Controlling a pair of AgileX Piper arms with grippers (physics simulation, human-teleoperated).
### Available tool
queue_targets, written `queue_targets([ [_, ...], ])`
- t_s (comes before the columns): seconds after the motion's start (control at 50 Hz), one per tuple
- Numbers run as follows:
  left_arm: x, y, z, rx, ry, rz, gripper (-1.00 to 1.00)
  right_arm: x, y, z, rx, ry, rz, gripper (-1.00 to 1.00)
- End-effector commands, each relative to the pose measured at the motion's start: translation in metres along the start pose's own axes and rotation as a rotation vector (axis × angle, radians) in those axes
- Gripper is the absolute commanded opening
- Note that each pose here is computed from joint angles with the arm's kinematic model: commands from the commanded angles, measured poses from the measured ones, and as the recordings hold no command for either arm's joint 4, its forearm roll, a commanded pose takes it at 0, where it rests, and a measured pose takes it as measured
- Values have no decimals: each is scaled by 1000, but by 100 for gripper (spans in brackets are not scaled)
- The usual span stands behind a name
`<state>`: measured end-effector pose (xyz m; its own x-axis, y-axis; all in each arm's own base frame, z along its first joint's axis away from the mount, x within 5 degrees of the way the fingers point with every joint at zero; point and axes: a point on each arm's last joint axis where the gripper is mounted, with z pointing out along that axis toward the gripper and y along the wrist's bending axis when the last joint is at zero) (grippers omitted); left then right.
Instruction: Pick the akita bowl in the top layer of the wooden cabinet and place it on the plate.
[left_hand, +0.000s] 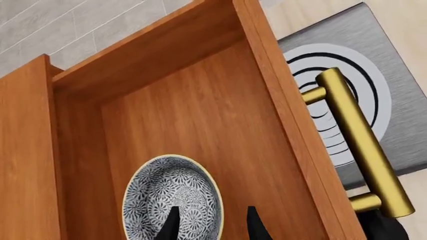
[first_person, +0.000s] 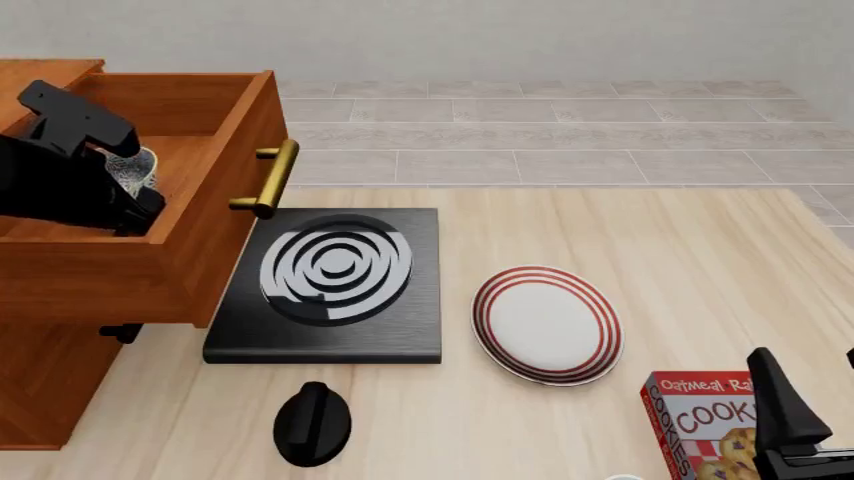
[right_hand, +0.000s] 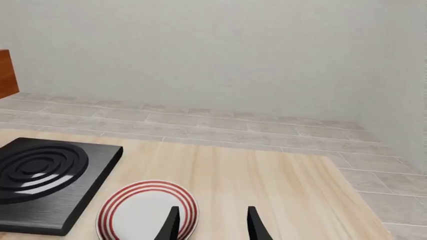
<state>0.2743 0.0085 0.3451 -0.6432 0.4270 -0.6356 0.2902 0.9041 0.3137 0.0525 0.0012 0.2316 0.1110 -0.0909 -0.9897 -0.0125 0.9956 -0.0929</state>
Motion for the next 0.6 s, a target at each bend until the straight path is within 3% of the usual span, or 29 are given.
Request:
queue_targets([
  [0.02,9,2,8,-3,34,3,-100,0,0,0,-1,0,0,100],
  [0.3,4,3,4,-8,18,6,-100,0,0,0,0,-1,0,100],
  [0.6,-16,8,-10,-26,-39,4,-100,-1,0,0,1,-2,1,100],
])
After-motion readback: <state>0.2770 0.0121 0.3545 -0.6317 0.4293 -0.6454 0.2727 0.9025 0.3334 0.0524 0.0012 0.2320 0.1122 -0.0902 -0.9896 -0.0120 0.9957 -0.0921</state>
